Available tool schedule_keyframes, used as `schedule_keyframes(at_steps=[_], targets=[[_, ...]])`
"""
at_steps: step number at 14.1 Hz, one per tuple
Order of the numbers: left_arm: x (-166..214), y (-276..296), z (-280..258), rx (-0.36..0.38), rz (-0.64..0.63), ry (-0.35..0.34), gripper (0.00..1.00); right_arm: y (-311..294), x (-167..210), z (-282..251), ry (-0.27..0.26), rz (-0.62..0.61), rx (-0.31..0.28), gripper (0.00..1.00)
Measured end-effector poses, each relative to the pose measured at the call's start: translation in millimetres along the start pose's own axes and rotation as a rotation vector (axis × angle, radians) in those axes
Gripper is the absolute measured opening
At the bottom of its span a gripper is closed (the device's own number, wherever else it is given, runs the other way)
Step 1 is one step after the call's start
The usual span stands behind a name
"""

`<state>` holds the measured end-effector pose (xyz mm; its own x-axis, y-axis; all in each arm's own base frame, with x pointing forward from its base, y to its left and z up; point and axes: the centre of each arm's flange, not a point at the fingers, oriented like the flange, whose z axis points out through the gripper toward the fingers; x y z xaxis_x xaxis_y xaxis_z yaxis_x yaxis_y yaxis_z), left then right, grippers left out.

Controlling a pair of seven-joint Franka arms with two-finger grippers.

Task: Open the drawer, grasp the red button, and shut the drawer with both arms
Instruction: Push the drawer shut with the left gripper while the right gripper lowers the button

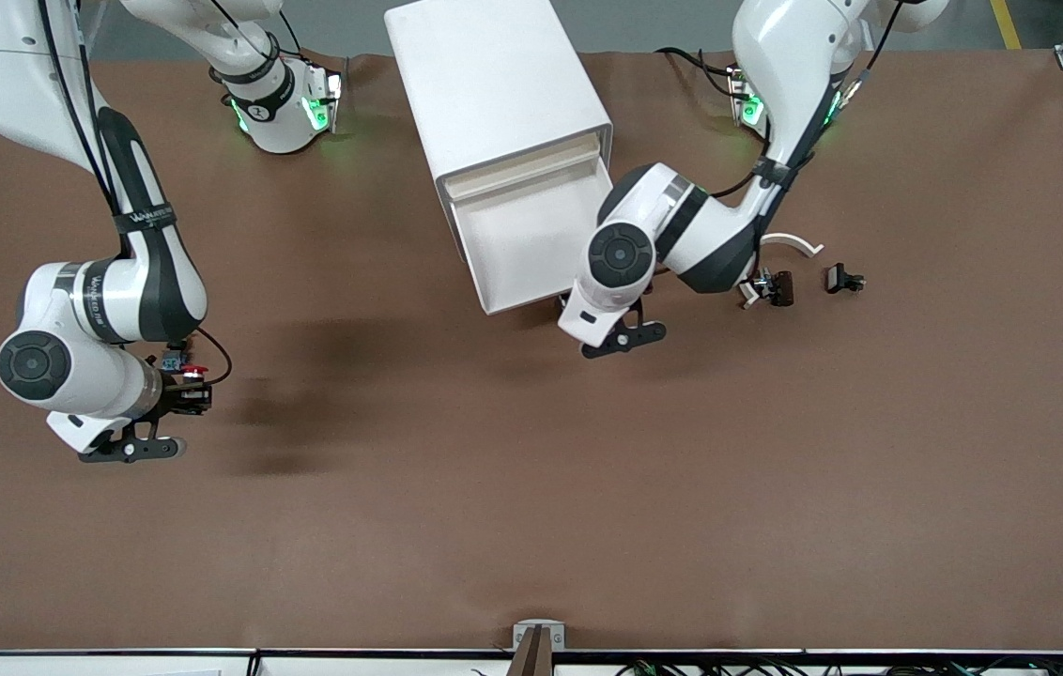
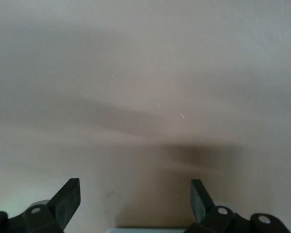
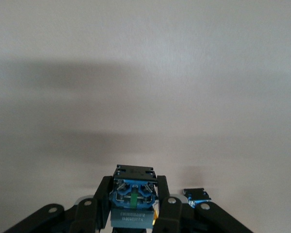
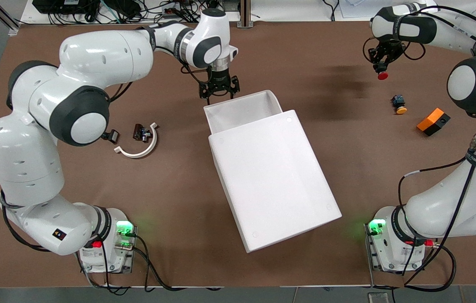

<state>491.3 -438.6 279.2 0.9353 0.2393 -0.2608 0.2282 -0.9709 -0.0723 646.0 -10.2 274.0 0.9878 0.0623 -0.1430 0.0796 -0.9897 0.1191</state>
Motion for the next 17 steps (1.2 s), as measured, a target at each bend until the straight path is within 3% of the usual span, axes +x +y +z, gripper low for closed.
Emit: schedule_keyframes(at_steps=[3,9,17], targets=[[-21,14,5,-0.003,0.033,-0.018,1.0,-1,-10,25,0.015,-0.009,0.005,0.41],[-79,44,19,-0.005,0.07,-0.079,1.0,-14,-39,67,0.094,-0.032,0.021,0.41],[-147,66,37,0.007,0.068,-0.163,1.0,0,-57,82,0.085,-0.039,0.028,0.41]])
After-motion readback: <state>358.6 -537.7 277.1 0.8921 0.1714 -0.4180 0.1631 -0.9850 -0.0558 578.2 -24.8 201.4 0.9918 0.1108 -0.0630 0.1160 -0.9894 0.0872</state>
